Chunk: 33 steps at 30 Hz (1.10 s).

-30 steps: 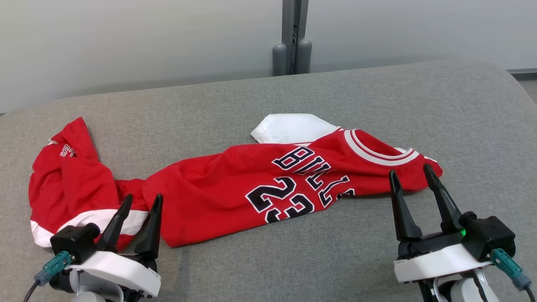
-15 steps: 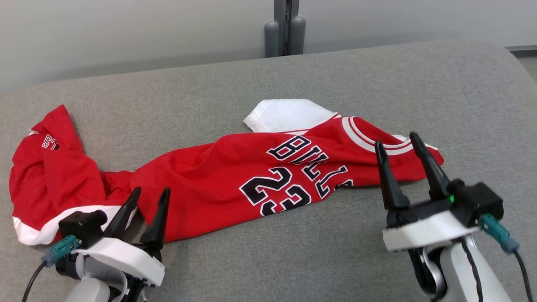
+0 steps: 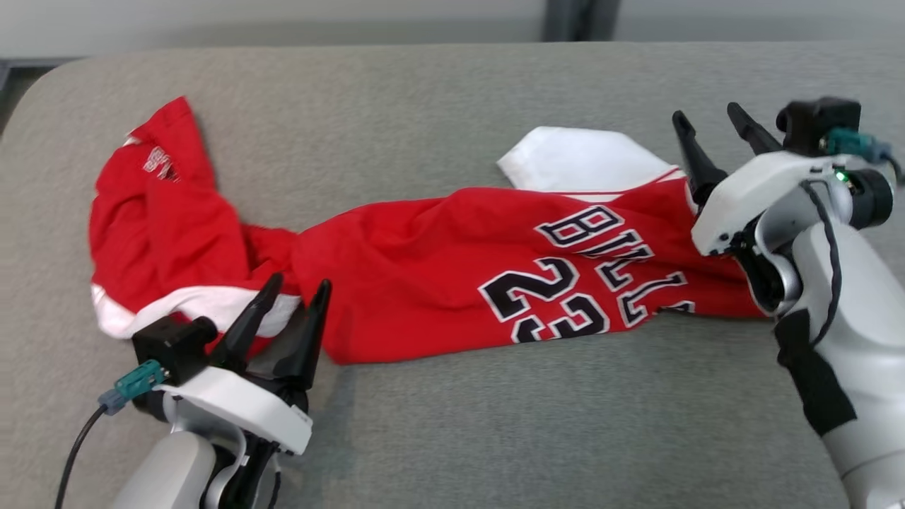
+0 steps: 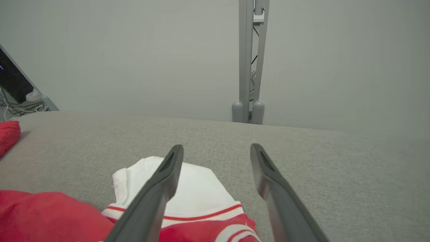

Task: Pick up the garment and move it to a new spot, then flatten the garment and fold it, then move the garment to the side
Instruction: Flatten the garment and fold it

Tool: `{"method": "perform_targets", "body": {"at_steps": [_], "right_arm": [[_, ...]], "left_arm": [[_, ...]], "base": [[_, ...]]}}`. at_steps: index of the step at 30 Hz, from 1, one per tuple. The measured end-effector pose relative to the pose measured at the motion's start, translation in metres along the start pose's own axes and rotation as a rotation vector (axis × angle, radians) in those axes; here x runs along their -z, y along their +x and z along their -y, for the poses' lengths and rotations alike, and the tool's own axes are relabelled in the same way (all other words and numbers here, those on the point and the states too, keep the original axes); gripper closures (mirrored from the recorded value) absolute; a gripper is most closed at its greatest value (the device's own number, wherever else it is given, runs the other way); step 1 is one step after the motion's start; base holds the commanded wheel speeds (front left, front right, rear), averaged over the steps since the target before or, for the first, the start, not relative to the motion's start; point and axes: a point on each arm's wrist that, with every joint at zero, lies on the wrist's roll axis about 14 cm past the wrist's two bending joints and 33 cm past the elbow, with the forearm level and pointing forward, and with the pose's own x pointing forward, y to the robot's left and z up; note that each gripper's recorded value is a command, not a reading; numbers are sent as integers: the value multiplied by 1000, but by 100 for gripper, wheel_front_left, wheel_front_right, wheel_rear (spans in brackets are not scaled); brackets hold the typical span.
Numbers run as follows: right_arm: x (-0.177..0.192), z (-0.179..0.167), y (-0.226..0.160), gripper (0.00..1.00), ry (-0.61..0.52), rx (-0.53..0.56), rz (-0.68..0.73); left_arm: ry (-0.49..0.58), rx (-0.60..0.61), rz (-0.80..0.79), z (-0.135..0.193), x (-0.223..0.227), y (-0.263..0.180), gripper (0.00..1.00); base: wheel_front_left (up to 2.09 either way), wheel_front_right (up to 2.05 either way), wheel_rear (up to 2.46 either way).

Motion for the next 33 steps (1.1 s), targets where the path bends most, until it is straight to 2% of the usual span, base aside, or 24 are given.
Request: {"method": "perform_targets", "body": {"at_steps": [4,8,14,19,24,25,26,27,28,33], "right_arm": [[36,-14,30,0,-24,-53,-201],[59,-25,53,0,-53,-88,-331],[85,-40,78,0,-60,-121,-455],[108,-31,88,0,-54,-93,-569],[112,-30,90,0,-40,-79,-637],[112,-30,89,6,-39,-78,-645],[112,-30,88,66,-40,-78,-648],[112,-31,87,66,-41,-77,-651],[112,-31,86,100,-41,-78,-654],[101,-33,82,100,-63,-80,-595]], "left_arm": [[-7,-16,35,-5,-7,-5,0],[-5,-49,67,-15,-14,-14,0],[-6,-101,83,-31,-18,-24,0],[-5,-143,68,-44,-13,-29,0],[-3,-159,67,-49,-12,-31,0],[-3,-158,70,-49,-13,-31,0],[-4,-157,70,-48,-13,-31,0],[-4,-155,70,-48,-13,-31,0],[-4,-152,70,-47,-13,-31,0],[-1,-136,72,-42,-15,-28,0]], "base": [[0,0,0],[0,0,0],[0,0,0],[0,0,0],[0,0,0],[0,0,0],[0,0,0],[0,0,0],[0,0,0],[0,0,0]]}}
